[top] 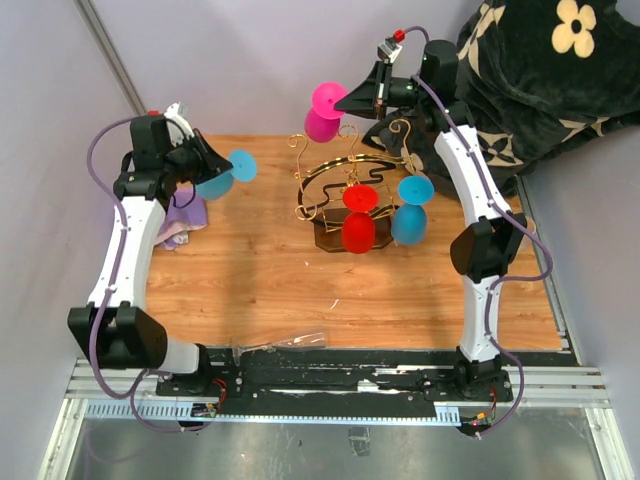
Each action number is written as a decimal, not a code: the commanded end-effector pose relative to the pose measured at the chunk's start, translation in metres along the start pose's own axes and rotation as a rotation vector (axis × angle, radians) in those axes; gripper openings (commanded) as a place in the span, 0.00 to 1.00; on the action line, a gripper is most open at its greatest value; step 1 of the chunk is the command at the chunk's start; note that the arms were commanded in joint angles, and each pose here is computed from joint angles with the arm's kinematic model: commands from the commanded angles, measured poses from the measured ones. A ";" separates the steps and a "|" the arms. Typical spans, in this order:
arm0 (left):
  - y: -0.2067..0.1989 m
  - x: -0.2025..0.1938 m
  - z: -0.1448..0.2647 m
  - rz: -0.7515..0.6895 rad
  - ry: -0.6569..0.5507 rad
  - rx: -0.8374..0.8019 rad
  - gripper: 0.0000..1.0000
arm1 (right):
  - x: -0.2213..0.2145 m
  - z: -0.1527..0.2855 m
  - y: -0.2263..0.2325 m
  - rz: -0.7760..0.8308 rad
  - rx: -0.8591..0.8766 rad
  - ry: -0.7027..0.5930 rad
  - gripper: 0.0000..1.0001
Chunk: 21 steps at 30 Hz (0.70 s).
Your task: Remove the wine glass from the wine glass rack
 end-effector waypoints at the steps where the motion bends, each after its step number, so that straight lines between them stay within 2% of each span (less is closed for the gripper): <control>1: 0.033 0.033 -0.021 -0.170 -0.077 0.196 0.01 | -0.004 0.019 0.069 0.239 0.041 0.013 0.01; 4: 0.051 0.060 -0.041 -0.358 -0.217 0.370 0.01 | -0.008 0.026 0.086 0.274 0.039 0.016 0.01; 11: 0.050 0.054 -0.106 -1.025 -0.412 0.649 0.01 | -0.023 0.032 0.122 0.294 0.049 0.029 0.01; 15: 0.064 0.056 -0.145 -1.186 -0.417 0.658 0.00 | -0.029 0.037 0.125 0.314 0.013 0.033 0.01; 21: 0.097 0.055 -0.182 -1.305 -0.434 0.665 0.00 | -0.034 0.039 0.121 0.301 -0.024 0.043 0.01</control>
Point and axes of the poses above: each gripper's point midway between its finger pads, its own z axis back along the fingers, its own y axis along the line the jaws close on, x = y × z, the point moved 5 cm from there along z, back along the fingers, and after that the axes turned 12 degrees about z, right-handed, at the moved point
